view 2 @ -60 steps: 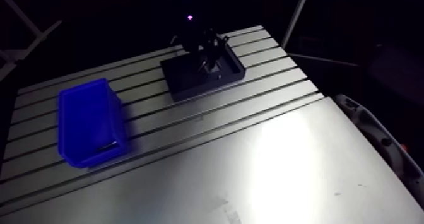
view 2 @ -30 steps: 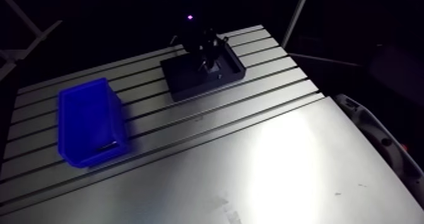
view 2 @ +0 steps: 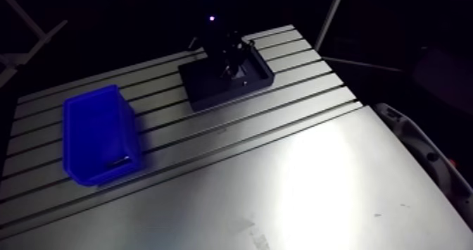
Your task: Pick up the M10 bolt from the tray and put it into the blue bin.
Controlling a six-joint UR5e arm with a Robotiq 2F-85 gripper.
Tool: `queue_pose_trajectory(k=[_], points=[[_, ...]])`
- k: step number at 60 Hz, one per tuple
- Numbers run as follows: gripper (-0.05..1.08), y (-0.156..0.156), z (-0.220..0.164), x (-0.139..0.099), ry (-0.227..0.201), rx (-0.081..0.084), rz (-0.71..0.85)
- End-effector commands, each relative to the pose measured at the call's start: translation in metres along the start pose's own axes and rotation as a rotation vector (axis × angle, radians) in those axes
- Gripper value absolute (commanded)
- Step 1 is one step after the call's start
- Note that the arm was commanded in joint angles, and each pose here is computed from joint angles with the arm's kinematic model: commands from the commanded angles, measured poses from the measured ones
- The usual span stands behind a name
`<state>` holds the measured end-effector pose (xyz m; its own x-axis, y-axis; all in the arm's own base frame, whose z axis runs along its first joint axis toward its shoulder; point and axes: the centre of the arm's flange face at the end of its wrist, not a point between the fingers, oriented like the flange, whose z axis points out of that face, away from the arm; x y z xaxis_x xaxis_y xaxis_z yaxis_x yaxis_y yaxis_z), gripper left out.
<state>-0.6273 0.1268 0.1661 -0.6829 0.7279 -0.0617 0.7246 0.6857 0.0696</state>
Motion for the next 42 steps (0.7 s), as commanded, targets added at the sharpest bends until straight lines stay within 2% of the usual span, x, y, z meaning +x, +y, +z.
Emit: queue_pose_trajectory(k=[1, 42], points=[[0.62, -0.0003, 0.0007, 0.0013, 0.001, 0.000, 0.002], [0.72, -0.0002, -0.0012, 0.0012, 0.004, 0.002, 0.002]])
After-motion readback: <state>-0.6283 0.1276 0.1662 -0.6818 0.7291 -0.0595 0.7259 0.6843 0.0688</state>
